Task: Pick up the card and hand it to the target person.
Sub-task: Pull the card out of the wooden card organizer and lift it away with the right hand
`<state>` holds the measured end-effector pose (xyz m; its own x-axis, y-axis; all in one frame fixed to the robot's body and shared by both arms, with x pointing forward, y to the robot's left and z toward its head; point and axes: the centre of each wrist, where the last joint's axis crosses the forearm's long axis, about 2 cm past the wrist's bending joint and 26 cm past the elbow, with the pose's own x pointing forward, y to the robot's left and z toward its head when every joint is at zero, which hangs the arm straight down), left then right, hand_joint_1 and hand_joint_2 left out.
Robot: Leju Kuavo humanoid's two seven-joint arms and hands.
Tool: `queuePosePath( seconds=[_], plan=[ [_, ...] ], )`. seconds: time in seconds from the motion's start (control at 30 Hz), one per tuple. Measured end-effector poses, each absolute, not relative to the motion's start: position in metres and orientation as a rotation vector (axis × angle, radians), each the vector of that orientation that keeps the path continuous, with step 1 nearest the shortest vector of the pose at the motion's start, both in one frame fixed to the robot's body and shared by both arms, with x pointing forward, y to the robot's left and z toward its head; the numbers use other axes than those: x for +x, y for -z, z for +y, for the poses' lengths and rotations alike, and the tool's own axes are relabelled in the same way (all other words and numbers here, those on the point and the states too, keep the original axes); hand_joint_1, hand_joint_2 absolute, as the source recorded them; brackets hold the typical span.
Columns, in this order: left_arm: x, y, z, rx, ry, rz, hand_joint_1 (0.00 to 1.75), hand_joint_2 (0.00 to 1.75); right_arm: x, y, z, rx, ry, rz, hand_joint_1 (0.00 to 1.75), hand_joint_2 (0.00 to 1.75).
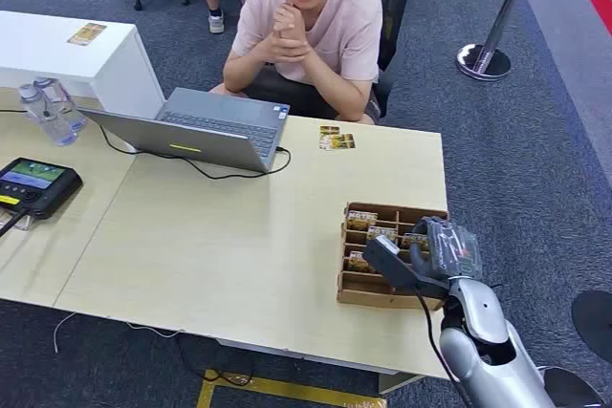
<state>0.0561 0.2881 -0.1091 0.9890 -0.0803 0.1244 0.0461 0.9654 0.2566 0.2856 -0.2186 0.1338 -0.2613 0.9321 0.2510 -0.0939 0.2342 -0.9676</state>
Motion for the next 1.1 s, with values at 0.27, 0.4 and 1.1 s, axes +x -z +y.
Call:
queuePosePath(
  seconds=[0.27, 0.4, 1.1],
  plan=[
    [0.0561, 0.1091, 0.2879, 0.256, 0.064, -0.133, 0.0, 0.0, 0.2856, -0.1329, -0.2187, -0.833, -1.248, -1.457, 1.43, 1.75],
    [0.0561, 0.1091, 0.2879, 0.256, 0.064, -0.136, 0.0, 0.87, 0.2862, -0.1327, -0.2183, -0.833, -1.253, -1.456, 1.54, 1.75],
    [0.056, 0.1091, 0.2883, 0.27, 0.053, -0.178, 0.0, 1.75, 0.2889, -0.1351, -0.2144, -0.828, -1.27, -1.49, 1.52, 1.75]
  ],
)
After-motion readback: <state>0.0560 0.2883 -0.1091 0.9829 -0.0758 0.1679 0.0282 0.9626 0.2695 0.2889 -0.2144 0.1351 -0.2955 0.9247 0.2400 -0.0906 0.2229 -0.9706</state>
